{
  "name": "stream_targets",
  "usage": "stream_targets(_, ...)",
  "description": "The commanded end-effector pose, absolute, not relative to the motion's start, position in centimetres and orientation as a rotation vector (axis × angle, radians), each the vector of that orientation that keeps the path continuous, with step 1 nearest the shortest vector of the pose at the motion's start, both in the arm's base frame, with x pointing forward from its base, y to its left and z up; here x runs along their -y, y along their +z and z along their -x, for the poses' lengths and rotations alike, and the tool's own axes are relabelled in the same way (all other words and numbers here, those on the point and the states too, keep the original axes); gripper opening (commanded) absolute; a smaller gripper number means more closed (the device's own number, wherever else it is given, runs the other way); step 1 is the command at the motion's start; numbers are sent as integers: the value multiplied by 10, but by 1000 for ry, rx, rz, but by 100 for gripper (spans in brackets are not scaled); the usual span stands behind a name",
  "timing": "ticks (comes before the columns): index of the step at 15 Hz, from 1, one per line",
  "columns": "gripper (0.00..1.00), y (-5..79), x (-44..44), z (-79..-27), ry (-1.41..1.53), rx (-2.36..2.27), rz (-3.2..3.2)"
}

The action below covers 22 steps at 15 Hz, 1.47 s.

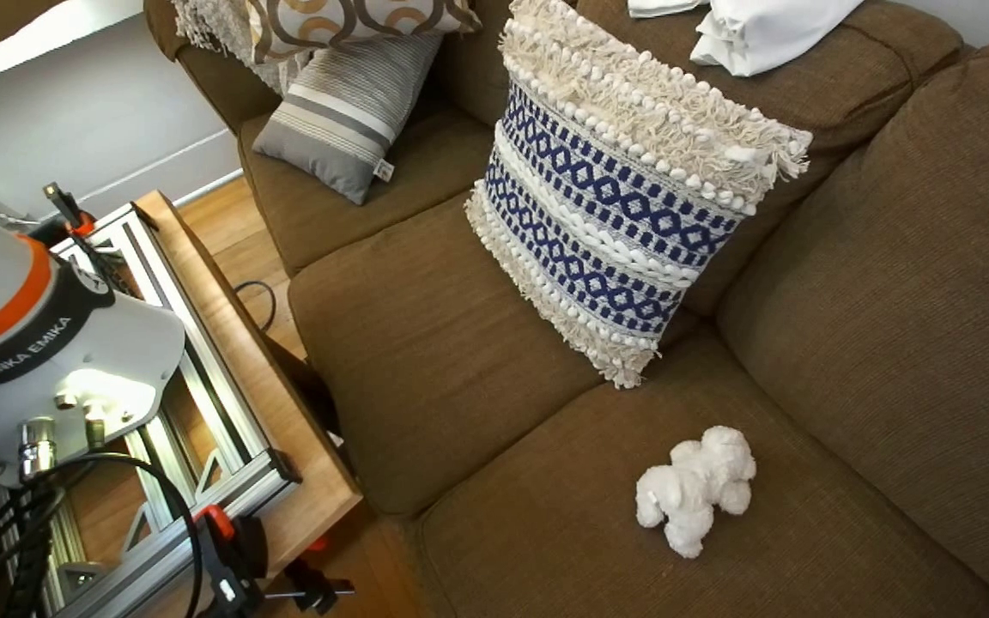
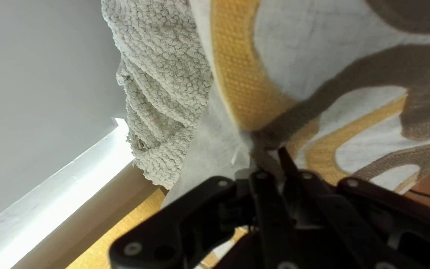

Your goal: Put a pillow on top of the grey pillow

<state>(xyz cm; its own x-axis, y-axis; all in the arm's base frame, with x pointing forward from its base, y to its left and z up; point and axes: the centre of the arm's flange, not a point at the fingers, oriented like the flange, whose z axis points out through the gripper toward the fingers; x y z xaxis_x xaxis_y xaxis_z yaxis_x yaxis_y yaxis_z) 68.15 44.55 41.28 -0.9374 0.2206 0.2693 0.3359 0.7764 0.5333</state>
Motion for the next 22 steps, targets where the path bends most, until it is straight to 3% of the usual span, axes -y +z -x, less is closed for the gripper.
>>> stream_targets(1,9,413,-447,-681,-891,2779,440)
stream_targets(2,9,414,-446,-682,-896,2781,442)
stream_targets(3,2,414,-445,-683,-899,2783,444)
stream_targets(12,2,354,-573,-684,-1081,3018,301)
stream_targets(13,28,349,-584,-681,-1067,3039,264)
stream_targets(22,95,403,-535,-674,-1010,3204,340)
